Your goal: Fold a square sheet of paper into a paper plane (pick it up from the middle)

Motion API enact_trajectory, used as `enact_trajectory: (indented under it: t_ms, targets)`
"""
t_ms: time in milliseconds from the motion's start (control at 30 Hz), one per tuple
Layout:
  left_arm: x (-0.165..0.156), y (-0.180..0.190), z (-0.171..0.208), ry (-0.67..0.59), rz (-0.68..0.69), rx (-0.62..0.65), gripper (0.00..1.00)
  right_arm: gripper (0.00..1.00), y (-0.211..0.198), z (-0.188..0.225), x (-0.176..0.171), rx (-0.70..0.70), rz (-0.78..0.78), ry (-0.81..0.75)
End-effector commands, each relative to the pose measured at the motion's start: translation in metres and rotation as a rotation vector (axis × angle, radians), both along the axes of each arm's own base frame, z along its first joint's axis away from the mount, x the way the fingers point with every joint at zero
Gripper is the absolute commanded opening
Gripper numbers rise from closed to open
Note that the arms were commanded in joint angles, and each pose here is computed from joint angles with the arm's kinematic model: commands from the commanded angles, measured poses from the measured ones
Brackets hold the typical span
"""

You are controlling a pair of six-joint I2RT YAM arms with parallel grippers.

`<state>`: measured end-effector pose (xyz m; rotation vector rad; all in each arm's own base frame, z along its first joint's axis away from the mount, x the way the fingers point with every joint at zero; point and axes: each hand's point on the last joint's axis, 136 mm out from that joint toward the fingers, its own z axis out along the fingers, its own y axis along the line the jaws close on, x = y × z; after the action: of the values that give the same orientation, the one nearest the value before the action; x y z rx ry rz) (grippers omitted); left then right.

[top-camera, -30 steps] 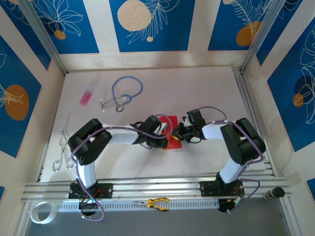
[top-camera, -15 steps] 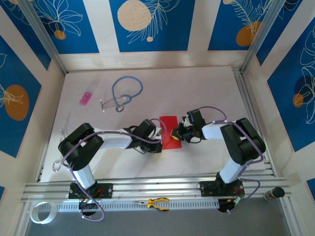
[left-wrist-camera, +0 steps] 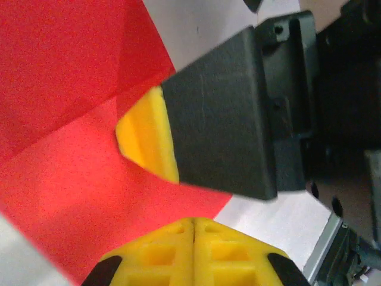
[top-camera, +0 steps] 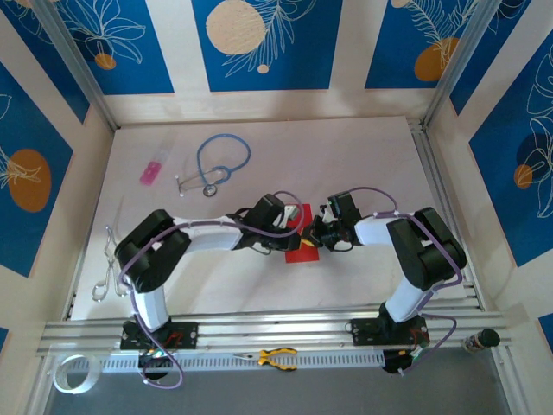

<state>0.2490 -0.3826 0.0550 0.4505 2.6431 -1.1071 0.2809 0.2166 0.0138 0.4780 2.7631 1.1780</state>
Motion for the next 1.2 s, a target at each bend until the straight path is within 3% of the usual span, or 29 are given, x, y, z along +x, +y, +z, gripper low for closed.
enact_trajectory:
  t_ms: [0, 333, 533, 667, 867, 1167]
  targets:
    - [0.006, 0.008, -0.019, 0.023, 0.022, 0.074, 0.00, 0.00, -0.015, -0.026, -0.018, -0.075, -0.019, 0.113]
    - [-0.021, 0.039, -0.063, 0.087, 0.007, 0.194, 0.00, 0.00, -0.007, 0.005, -0.003, -0.047, 0.047, 0.008]
    - [-0.025, 0.045, -0.065, 0.085, 0.004, 0.209, 0.00, 0.01, 0.011, 0.028, -0.002, 0.035, 0.111, -0.076]
    - [-0.022, 0.044, -0.063, 0.076, 0.004, 0.210, 0.00, 0.00, 0.015, 0.012, -0.007, 0.014, 0.116, -0.039]
    - [-0.021, 0.046, -0.063, 0.072, 0.006, 0.222, 0.00, 0.00, -0.015, -0.025, -0.003, -0.058, 0.025, 0.051]
    - [-0.024, 0.047, -0.067, 0.080, 0.002, 0.217, 0.00, 0.00, -0.049, -0.010, 0.041, -0.038, -0.071, -0.030]
